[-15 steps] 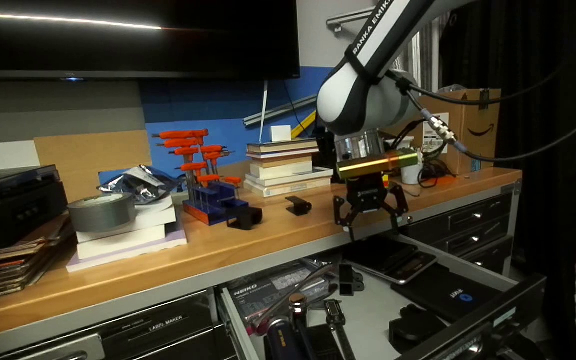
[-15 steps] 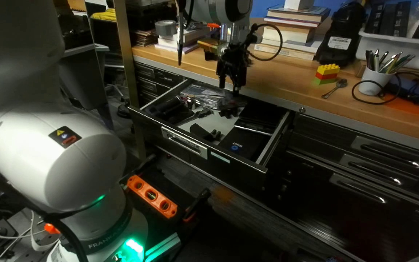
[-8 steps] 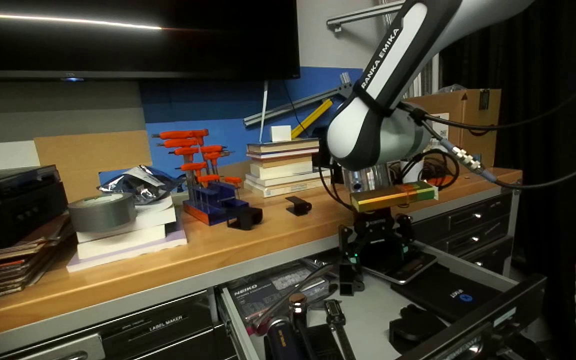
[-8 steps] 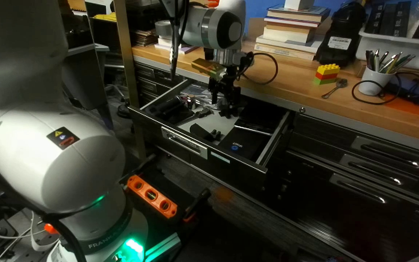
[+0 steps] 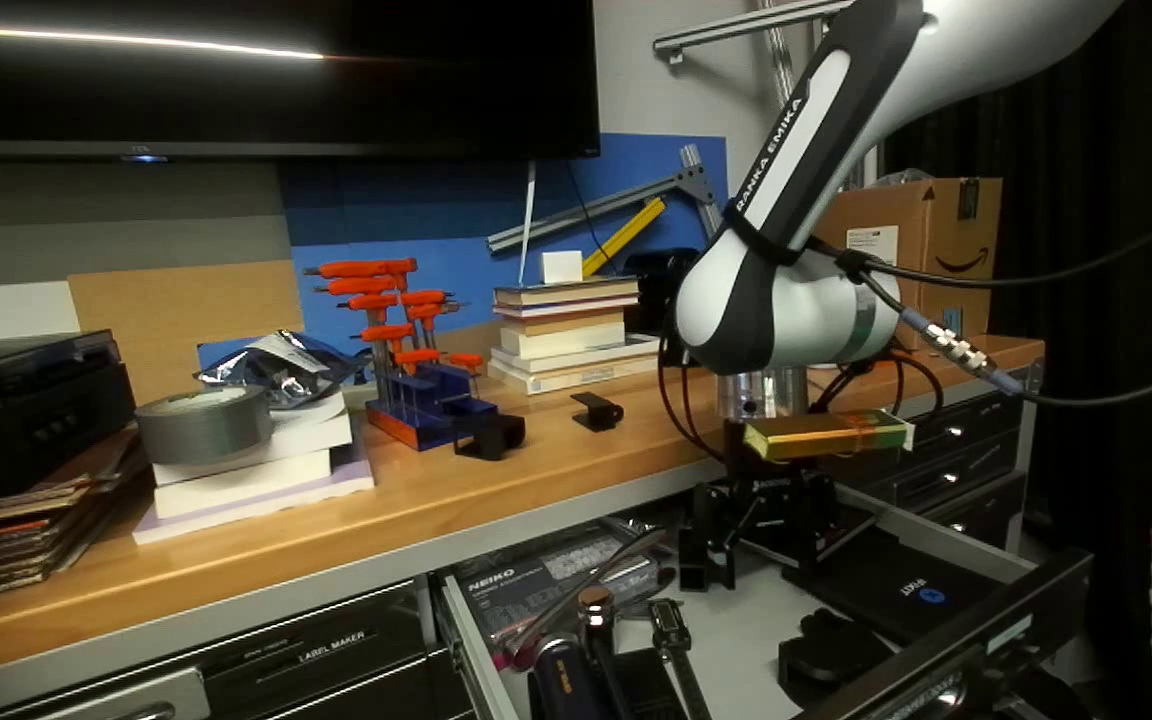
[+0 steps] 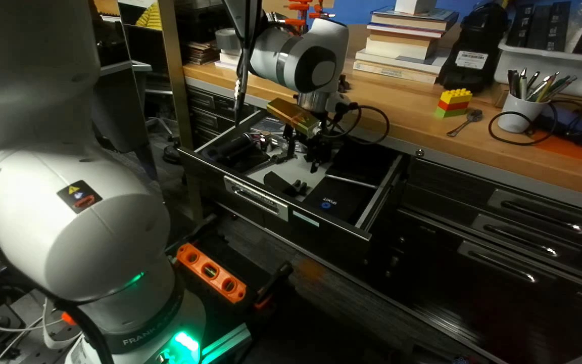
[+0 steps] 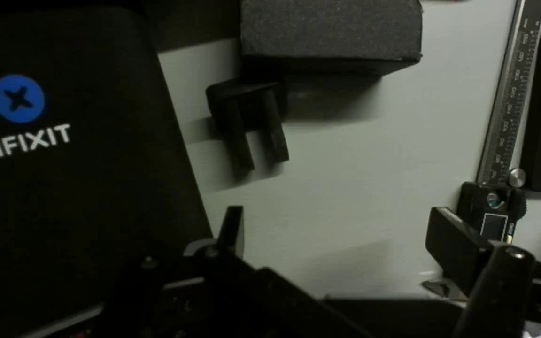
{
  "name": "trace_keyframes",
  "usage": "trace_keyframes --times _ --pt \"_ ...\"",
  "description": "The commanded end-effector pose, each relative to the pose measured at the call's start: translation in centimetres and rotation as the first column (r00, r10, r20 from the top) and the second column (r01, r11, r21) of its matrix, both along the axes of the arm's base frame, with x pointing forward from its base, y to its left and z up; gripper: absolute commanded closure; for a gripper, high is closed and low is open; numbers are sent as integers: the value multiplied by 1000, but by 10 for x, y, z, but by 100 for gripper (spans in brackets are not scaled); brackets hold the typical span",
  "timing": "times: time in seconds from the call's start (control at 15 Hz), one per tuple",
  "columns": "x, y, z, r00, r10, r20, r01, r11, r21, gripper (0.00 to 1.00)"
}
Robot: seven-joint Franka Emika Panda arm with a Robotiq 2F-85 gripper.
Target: Open the topmost drawer, remove some things from it and put them on the table
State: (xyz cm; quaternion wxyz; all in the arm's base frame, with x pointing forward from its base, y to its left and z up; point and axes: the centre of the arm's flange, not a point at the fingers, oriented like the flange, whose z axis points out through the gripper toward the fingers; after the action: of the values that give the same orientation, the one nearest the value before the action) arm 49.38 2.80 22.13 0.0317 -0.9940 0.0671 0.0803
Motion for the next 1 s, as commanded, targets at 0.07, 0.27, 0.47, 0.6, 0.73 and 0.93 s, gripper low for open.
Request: trace_keyframes --times 0.07,0.27,0.47,0.6,0.73,0.93 --pt "-17 -4 -15 999 34 27 -35 998 45 0" --pt "-23 -5 -23 999 49 21 -50 998 49 0" --pt "-28 -6 -29 998 56 16 -57 997 47 0" --pt "-29 -7 -31 998 59 13 -60 997 46 0" --pt "-30 -8 -32 998 61 11 -61 997 45 0" --pt "-31 -11 -34 998 60 10 -60 997 43 0"
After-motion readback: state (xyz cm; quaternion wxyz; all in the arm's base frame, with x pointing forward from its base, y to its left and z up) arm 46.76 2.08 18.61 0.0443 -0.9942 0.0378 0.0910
